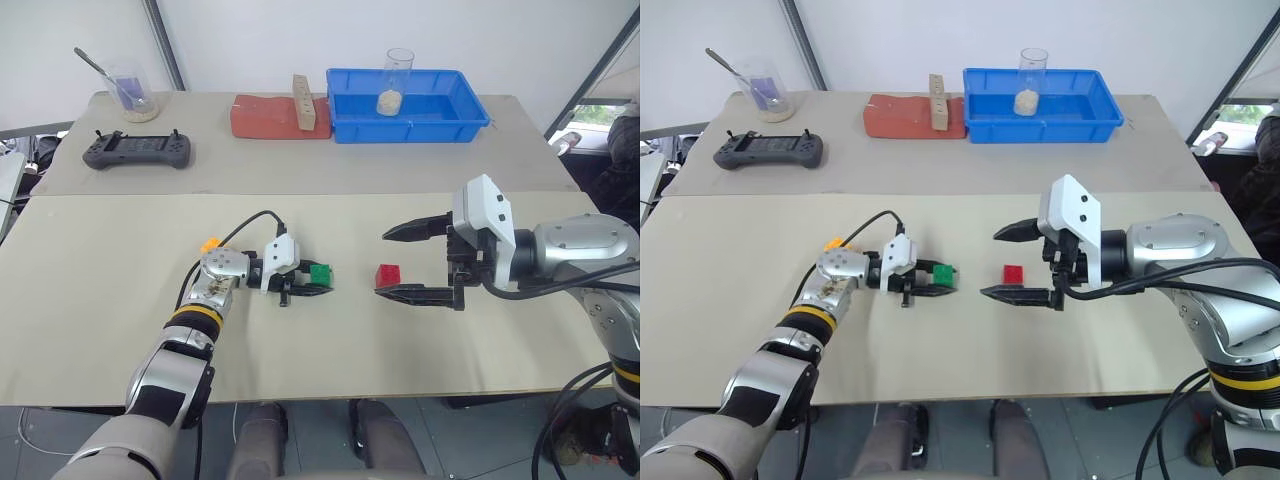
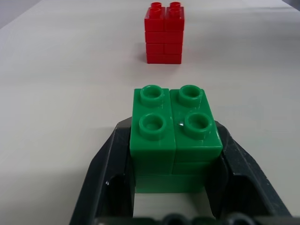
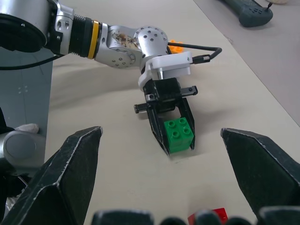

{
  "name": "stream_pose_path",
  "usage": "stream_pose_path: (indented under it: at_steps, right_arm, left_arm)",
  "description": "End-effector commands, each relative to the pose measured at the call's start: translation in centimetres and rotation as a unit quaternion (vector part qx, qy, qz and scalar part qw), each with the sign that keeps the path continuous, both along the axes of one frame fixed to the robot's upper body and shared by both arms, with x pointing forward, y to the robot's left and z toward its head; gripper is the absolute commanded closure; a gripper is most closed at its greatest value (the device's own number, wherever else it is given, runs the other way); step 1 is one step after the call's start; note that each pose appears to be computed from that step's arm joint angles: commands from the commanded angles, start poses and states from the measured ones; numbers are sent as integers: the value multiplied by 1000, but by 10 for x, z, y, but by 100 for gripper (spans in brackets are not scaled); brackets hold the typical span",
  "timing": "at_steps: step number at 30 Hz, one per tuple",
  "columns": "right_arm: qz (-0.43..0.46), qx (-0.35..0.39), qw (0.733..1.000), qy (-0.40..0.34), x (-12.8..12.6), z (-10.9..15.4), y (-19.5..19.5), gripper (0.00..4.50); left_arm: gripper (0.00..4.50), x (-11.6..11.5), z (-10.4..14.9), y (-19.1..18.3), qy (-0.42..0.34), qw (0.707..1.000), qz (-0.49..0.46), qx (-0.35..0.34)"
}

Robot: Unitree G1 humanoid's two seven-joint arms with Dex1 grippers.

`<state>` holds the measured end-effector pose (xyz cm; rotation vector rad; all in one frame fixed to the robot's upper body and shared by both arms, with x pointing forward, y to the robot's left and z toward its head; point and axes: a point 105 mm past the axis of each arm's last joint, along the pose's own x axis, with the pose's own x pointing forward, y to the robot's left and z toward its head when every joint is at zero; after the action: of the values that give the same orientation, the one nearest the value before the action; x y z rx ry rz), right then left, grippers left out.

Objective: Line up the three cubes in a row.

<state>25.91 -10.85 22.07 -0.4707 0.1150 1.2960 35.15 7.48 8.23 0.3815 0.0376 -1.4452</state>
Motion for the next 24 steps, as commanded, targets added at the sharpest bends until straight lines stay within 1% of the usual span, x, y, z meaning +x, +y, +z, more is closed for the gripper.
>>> stream_pose_path:
  at_steps: [1,5,6,7,8,9,10,11,17,19,21,24]
  right_arm:
    - [-3,5,1000,-24,-2,13,-2,0]
    - [-2,5,1000,-23,-2,12,-2,0]
    - [-2,5,1000,-23,-2,12,-2,0]
    - [-2,5,1000,-22,-2,11,-2,0]
    - [-2,6,1000,-22,-1,10,-3,0]
    - [-2,6,1000,-21,-1,10,-3,0]
    - [-3,6,1000,-20,-1,9,-3,0]
    - [-3,6,1000,-20,-1,8,-4,0]
    - [-1,9,1000,-18,2,3,-5,0]
    - [2,11,1000,-18,3,1,-5,0]
    - [5,13,1000,-19,4,1,-5,0]
    - [10,15,1000,-20,7,1,-4,0]
  left_arm:
    - [311,4,8,-4,-15,1000,-2,-4]
    - [311,4,10,-5,-13,1000,-7,-6]
    - [208,4,11,-5,-11,1000,-9,-8]
    - [178,4,11,-5,-9,1000,-11,-10]
    - [137,4,13,-5,-10,1000,-14,-13]
    - [81,4,15,-5,-11,1000,-16,-15]
    - [35,3,17,-5,-13,1000,-19,-18]
    - [5,3,20,-5,-16,999,-21,-21]
    - [5,-1,36,-3,-37,998,-25,-42]
    - [5,-4,42,3,-51,997,-19,-46]
    - [5,-5,54,10,-56,997,-2,-60]
    - [5,-15,63,25,-62,996,20,-62]
